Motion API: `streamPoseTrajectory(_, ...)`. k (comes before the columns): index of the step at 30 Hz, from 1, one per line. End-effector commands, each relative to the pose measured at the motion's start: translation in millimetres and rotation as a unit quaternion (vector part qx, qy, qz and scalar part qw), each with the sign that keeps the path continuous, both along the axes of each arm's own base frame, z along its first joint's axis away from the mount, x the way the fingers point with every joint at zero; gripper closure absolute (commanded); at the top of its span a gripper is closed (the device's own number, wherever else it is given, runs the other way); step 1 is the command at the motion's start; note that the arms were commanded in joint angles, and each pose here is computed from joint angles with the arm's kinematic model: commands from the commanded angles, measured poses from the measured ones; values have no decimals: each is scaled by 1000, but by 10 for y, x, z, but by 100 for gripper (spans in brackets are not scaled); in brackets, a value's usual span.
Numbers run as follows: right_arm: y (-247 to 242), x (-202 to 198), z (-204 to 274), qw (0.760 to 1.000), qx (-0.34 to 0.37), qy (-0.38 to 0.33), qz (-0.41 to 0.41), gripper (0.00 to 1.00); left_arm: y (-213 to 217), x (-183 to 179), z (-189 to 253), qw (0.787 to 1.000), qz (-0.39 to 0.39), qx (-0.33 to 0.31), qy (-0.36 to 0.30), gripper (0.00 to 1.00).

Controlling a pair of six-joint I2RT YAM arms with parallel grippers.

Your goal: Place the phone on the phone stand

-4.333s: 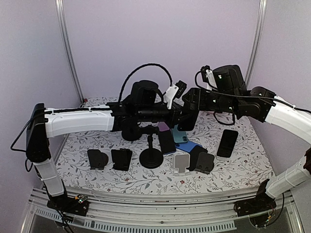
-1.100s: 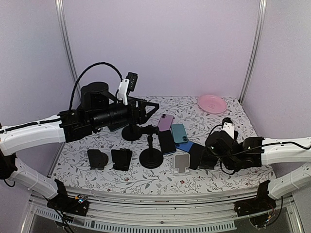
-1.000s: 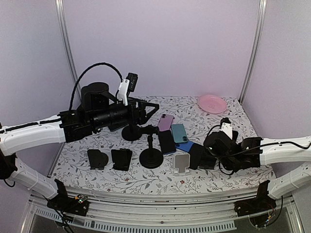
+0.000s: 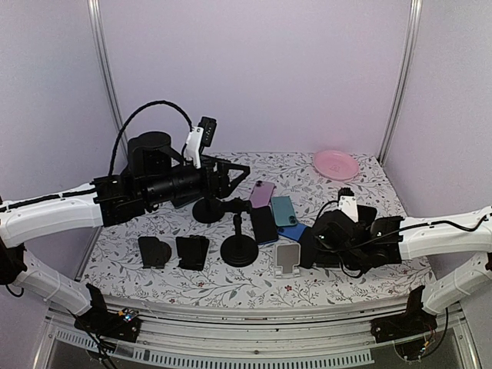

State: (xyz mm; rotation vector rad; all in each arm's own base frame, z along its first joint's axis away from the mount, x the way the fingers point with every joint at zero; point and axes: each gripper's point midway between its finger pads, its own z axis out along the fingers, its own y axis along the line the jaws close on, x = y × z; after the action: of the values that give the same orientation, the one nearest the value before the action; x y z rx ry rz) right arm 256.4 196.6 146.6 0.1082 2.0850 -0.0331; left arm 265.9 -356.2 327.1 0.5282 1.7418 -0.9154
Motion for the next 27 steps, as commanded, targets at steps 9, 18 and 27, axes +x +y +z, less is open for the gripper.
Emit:
streamPoseTrajectory(9, 90, 83, 126, 1000, -10, -22, 3, 62, 77, 16, 74, 1000, 3, -9, -5, 29)
streamPoseTrajectory(18, 66, 54, 110, 1000, 9, -21, -3, 62, 85, 24, 75, 1000, 4, -9, -5, 29)
streamPoseTrajectory(27, 48, 34, 24, 1000, 14, -13, -7, 62, 99, 21, 70, 1000, 5, -10, -4, 29)
